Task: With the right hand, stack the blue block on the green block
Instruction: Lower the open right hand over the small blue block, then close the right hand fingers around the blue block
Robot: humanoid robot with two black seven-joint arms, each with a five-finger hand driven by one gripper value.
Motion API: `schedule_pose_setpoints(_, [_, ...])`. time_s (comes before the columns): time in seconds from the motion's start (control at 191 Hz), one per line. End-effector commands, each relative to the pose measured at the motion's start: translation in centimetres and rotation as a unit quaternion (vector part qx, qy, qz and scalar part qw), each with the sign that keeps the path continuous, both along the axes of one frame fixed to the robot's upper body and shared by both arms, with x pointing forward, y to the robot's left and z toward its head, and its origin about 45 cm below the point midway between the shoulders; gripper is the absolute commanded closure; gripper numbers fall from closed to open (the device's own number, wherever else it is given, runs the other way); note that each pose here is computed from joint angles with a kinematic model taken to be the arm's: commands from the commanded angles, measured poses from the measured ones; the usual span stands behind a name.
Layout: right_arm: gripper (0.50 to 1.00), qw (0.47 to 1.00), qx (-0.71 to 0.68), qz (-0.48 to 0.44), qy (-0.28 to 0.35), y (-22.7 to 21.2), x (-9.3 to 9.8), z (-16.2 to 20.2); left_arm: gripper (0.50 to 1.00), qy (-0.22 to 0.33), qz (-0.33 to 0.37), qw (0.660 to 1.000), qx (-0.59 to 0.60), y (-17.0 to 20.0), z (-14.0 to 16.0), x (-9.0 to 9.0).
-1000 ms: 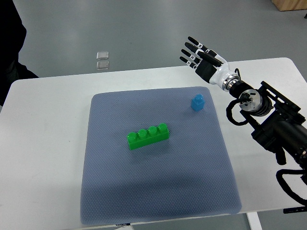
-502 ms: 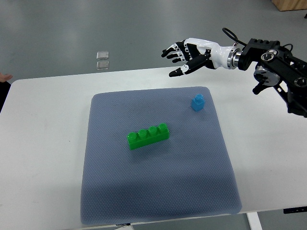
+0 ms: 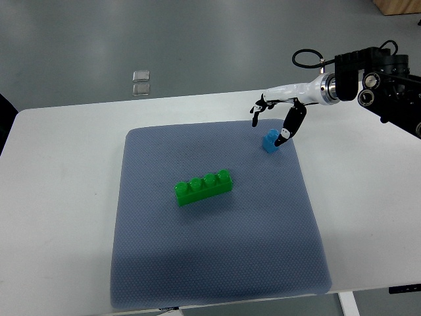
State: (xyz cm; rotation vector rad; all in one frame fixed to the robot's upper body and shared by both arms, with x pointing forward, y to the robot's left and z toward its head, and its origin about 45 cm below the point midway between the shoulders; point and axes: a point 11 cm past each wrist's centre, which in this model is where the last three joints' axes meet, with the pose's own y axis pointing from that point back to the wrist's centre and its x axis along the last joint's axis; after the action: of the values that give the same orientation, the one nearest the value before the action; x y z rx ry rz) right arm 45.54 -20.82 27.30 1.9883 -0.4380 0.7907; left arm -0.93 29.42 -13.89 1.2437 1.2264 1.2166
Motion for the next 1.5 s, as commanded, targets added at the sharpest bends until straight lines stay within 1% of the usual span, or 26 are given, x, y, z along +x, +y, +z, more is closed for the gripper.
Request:
schedule_pose_setpoints(0.0, [0.574, 0.999, -0.013, -0.024, -0.021, -1.0, 0.7, -0.2, 0.5, 0.001, -0.001, 1.0, 0.0, 0.0, 0.0, 0.0])
schedule_pose_setpoints(0.089, [0.574, 0.999, -0.012, -0.034, -0.024, -0.8, 1.1, -0.8, 0.5, 0.0, -0.001, 1.0, -0.001, 0.0, 0.0, 0.2])
schedule_pose_setpoints(0.115, [0.574, 0.999, -0.014, -0.034, -0.025, -0.6, 1.2, -1.1, 0.5, -0.003, -0.001, 1.0, -0.001, -0.1, 0.0, 0.4])
schedule_pose_setpoints(0.235, [0.574, 0.998, -0.024, -0.045, -0.038, -1.2, 1.5, -2.0, 0.5, -0.003, -0.002, 1.0, -0.003, -0.2, 0.0, 0.5])
schedule_pose_setpoints(0.34, [0.576, 0.998, -0.024, -0.044, -0.044, -0.8, 1.5, -2.4, 0.5, -0.003, -0.002, 1.0, -0.004, -0.3, 0.0, 0.5])
schedule_pose_setpoints(0.356, [0.576, 0.998, -0.024, -0.045, -0.046, -0.3, 1.4, -3.2, 0.5, -0.003, -0.001, 1.0, -0.005, -0.3, 0.0, 0.5])
schedule_pose_setpoints(0.445, [0.576, 0.998, -0.023, -0.046, -0.047, -0.2, 1.5, -3.3, 0.5, -0.003, -0.001, 1.0, -0.005, -0.3, 0.0, 0.5])
schedule_pose_setpoints(0.555, [0.583, 0.998, -0.02, -0.042, -0.043, 0.6, 1.3, -4.5, 0.5, -0.003, -0.001, 1.0, -0.004, -0.3, 0.0, 0.5])
schedule_pose_setpoints(0.806, [0.593, 0.997, -0.044, -0.036, -0.058, 0.3, 1.3, -6.8, 0.5, -0.003, -0.001, 1.0, -0.005, -0.4, 0.0, 0.5])
schedule_pose_setpoints(0.9, [0.595, 0.996, -0.05, -0.042, -0.066, -0.3, 1.6, -7.0, 0.5, -0.003, -0.001, 1.0, -0.005, -0.4, 0.0, 0.5])
schedule_pose_setpoints(1.041, [0.628, 0.996, -0.046, -0.037, -0.066, -0.2, 1.5, -7.1, 0.5, -0.003, -0.001, 1.0, -0.004, -0.3, 0.0, 0.5])
schedule_pose_setpoints(1.094, [0.628, 0.996, -0.046, -0.037, -0.066, -0.2, 1.5, -7.1, 0.5, -0.003, -0.001, 1.0, -0.004, -0.3, 0.0, 0.5])
schedule_pose_setpoints(1.099, [0.638, 0.996, -0.046, -0.037, -0.066, -0.2, 1.5, -7.1, 0.5, -0.003, -0.001, 1.0, -0.005, -0.3, 0.0, 0.5])
schedule_pose_setpoints(1.183, [0.668, 0.996, -0.051, -0.033, -0.063, -0.3, 1.4, -7.4, 0.5, -0.002, -0.001, 1.0, -0.004, -0.3, 0.0, 0.4])
schedule_pose_setpoints(1.272, [0.677, 0.996, -0.055, -0.032, -0.063, -0.3, 1.3, -7.6, 0.5, -0.003, -0.001, 1.0, -0.004, -0.3, 0.0, 0.5])
schedule_pose_setpoints(1.439, [0.677, 0.996, -0.056, -0.034, -0.062, -0.5, 1.3, -7.7, 0.5, -0.003, -0.001, 1.0, -0.004, -0.3, 0.0, 0.5])
schedule_pose_setpoints(1.497, [0.685, 0.996, -0.057, -0.033, -0.063, -0.5, 1.3, -7.7, 0.5, -0.002, -0.001, 1.0, -0.004, -0.3, 0.0, 0.4])
